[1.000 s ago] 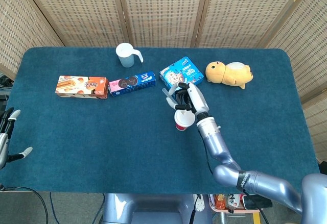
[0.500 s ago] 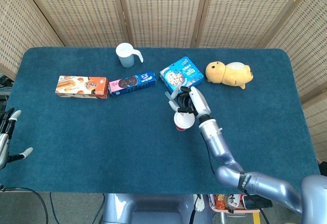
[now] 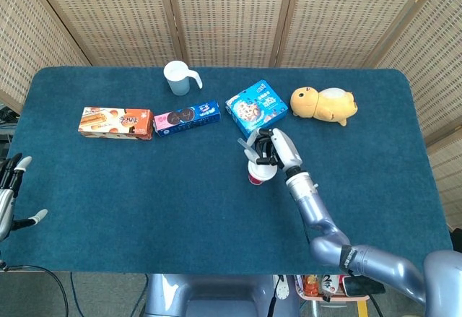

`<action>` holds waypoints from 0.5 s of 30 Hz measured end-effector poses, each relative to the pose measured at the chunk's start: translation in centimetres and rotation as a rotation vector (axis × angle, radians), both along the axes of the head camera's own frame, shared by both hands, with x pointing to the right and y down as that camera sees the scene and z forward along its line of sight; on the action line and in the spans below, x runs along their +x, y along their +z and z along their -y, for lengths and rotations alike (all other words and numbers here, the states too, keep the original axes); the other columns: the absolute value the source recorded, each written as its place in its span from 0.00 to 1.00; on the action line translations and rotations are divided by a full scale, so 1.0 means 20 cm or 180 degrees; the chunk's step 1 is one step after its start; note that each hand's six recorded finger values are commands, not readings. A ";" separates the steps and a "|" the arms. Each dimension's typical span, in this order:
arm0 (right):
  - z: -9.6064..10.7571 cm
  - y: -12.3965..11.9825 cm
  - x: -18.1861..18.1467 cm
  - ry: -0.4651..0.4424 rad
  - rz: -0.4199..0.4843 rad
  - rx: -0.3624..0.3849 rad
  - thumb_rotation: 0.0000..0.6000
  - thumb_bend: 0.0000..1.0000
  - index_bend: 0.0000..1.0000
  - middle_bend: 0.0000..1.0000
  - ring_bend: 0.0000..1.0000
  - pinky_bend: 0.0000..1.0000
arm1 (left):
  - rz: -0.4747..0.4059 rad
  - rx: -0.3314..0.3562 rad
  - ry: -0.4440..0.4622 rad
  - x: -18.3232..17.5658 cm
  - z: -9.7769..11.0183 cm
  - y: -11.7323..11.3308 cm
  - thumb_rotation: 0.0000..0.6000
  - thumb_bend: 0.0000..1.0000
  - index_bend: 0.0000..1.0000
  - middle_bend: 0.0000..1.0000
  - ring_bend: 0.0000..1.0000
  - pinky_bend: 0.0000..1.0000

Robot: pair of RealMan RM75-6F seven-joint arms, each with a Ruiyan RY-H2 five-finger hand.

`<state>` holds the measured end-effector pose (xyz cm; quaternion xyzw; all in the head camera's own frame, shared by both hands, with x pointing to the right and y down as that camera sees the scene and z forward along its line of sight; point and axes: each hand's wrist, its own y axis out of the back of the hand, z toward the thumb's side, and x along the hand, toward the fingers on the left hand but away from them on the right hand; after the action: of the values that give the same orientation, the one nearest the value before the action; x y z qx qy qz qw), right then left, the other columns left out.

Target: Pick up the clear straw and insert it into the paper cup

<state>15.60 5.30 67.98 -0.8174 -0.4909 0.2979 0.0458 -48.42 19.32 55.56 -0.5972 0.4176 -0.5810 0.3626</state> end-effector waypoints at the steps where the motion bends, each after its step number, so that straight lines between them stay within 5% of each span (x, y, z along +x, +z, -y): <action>1: 0.00 0.00 0.00 -0.0010 -0.0010 0.0000 1.00 0.57 0.72 0.83 0.65 0.75 | -0.0001 -0.0001 0.0000 0.00 0.00 0.00 1.00 0.09 0.00 0.00 0.00 0.00; 9: -0.03 0.03 0.00 -0.0146 -0.0066 0.0003 1.00 0.54 0.72 0.82 0.64 0.75 | 0.0002 -0.0005 -0.0002 0.00 0.00 0.00 1.00 0.09 0.00 0.00 0.00 0.00; 15: -0.04 0.03 0.00 -0.0204 -0.0040 -0.0006 1.00 0.31 0.69 0.78 0.62 0.75 | 0.0004 -0.0008 -0.0004 0.00 0.00 0.00 1.00 0.09 0.00 0.00 0.00 0.00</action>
<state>15.59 6.05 68.66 -0.8309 -0.4639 0.3019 0.0577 -48.50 19.31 55.61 -0.5970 0.4170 -0.5821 0.3618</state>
